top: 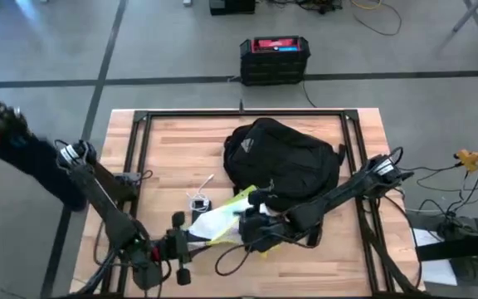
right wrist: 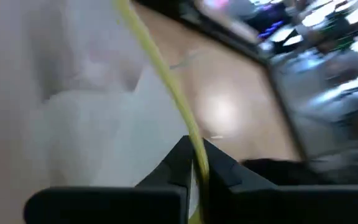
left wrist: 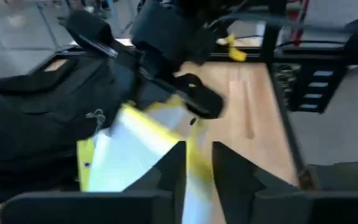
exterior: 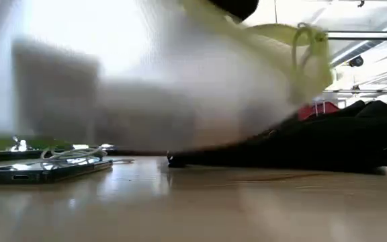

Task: Unpack backpack
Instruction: Remove the black charger adapter from the yellow green zip bag

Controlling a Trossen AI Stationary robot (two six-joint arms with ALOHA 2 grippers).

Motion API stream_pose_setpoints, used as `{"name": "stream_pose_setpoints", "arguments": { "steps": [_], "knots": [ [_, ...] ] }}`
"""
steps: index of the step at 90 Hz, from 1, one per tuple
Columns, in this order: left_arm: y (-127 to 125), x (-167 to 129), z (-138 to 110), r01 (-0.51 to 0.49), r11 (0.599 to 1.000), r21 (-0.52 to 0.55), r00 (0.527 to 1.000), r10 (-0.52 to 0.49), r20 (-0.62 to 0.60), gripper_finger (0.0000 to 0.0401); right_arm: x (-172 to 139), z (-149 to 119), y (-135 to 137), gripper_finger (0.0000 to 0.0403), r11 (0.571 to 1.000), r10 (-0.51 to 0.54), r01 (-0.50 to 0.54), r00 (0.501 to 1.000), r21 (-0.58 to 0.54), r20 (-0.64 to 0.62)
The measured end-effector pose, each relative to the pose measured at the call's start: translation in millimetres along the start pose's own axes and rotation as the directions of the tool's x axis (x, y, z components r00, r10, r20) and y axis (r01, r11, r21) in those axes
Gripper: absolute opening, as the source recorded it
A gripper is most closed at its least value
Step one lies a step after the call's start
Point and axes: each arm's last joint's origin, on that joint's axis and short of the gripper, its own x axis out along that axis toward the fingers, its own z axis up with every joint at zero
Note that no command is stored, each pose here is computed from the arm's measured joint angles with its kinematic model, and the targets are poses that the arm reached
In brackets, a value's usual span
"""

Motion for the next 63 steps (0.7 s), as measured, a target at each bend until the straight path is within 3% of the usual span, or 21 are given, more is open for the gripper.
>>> {"name": "stream_pose_setpoints", "arguments": {
  "steps": [10, 20, 51, 63],
  "knots": [
    [6, -10, 15, 0.005, 0.999, -0.048, 1.0, -0.005, 0.008, 0.0117, 3, 1, -5, 0.0, 0.999, 0.004, -0.004, 1.0, -0.054, -0.003],
    [8, -5, 15, -0.031, 0.998, -0.051, 0.999, 0.033, 0.022, 0.0151, 6, 1, -8, 0.0, 0.997, -0.005, 0.004, 1.0, -0.074, -0.005],
    [21, 72, -1, -0.208, 0.971, -0.115, 0.978, 0.208, -0.016, 0.0197, 13, 0, -16, 0.0, 0.998, 0.019, -0.02, 1.0, -0.057, -0.014],
    [26, 86, -3, -0.236, 0.96, -0.15, 0.972, 0.235, -0.029, 0.0204, 16, -1, -19, 0.0, 1.0, 0.016, -0.016, 1.0, -0.019, -0.019]
  ]
}}
